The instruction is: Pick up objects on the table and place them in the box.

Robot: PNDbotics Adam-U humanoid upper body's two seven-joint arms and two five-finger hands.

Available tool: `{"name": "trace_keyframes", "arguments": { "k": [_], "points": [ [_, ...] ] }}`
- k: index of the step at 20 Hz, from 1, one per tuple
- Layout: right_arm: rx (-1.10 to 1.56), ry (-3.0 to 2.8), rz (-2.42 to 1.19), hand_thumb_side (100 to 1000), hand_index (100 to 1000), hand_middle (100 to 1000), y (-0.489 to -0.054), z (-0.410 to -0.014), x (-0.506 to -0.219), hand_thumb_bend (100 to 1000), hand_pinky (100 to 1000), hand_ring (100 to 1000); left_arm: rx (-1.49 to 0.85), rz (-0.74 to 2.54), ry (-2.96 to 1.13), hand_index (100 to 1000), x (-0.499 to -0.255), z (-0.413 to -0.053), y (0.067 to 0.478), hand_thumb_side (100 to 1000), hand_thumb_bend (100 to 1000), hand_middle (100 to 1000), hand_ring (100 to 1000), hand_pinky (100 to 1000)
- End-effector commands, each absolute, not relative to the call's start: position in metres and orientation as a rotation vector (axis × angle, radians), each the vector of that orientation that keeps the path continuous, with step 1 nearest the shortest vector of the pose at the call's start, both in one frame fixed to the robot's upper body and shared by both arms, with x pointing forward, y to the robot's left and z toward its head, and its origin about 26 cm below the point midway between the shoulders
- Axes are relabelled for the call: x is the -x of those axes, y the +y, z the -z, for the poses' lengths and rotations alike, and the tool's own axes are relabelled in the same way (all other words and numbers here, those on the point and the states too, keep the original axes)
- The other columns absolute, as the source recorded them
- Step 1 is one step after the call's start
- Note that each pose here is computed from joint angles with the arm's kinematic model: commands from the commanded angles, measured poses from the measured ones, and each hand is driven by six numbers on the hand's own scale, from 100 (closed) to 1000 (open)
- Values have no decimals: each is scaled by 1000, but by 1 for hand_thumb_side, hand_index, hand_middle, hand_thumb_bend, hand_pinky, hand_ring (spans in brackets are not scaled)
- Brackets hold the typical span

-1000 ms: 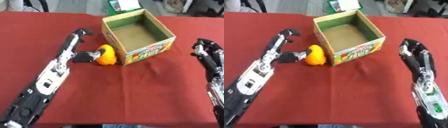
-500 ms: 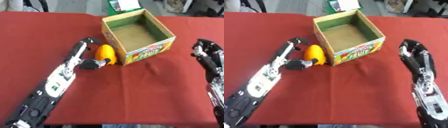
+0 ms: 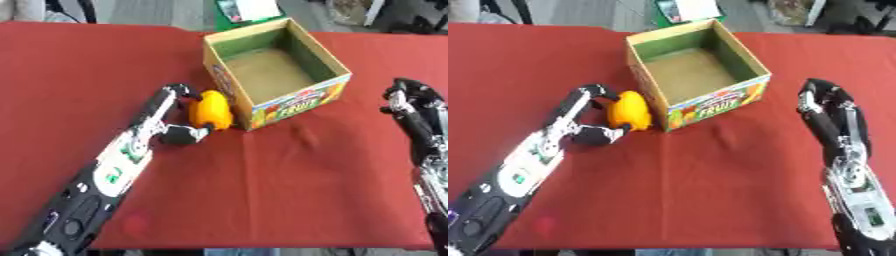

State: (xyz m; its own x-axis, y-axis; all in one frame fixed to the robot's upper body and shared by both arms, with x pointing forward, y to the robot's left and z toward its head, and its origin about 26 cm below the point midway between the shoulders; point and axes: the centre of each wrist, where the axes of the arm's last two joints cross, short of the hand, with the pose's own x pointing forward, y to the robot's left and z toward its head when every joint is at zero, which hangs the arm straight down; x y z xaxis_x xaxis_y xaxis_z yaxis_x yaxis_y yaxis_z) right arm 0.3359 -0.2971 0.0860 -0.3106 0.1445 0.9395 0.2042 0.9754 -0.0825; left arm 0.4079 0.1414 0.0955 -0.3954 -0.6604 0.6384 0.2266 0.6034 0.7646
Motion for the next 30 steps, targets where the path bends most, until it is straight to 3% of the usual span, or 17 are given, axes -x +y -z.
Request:
{"name": "trace_keyframes", "arguments": {
  "k": [1, 9, 16, 24, 25, 26, 30],
  "points": [
    [255, -1926, 48, 381, 743, 615, -299, -97, -337, 100, 630, 728, -383, 1012, -1736, 608, -410, -103, 140, 100, 473, 657, 792, 712],
    [254, -1922, 51, 381, 742, 614, -299, -96, -337, 100, 630, 728, -439, 936, -1776, 467, -411, -110, 138, 100, 414, 525, 678, 654],
    [255, -1919, 51, 380, 742, 614, -299, -95, -337, 100, 630, 727, -502, 804, -1866, 357, -413, -127, 138, 100, 218, 427, 585, 618],
    [256, -1916, 48, 381, 742, 614, -300, -94, -336, 100, 630, 727, -527, 806, -2008, 351, -408, -185, 141, 100, 226, 417, 569, 609],
    [255, -1916, 46, 381, 742, 613, -300, -94, -336, 100, 630, 727, -534, 814, -2024, 352, -408, -194, 141, 100, 192, 417, 567, 609],
    [254, -1916, 44, 381, 742, 613, -299, -94, -336, 100, 630, 727, -543, 821, -2038, 353, -408, -202, 141, 100, 233, 417, 567, 609],
    [239, -1919, 27, 381, 742, 614, -296, -96, -338, 100, 630, 727, -582, 851, -2058, 365, -416, -223, 136, 100, 256, 428, 575, 615]
  ]
}}
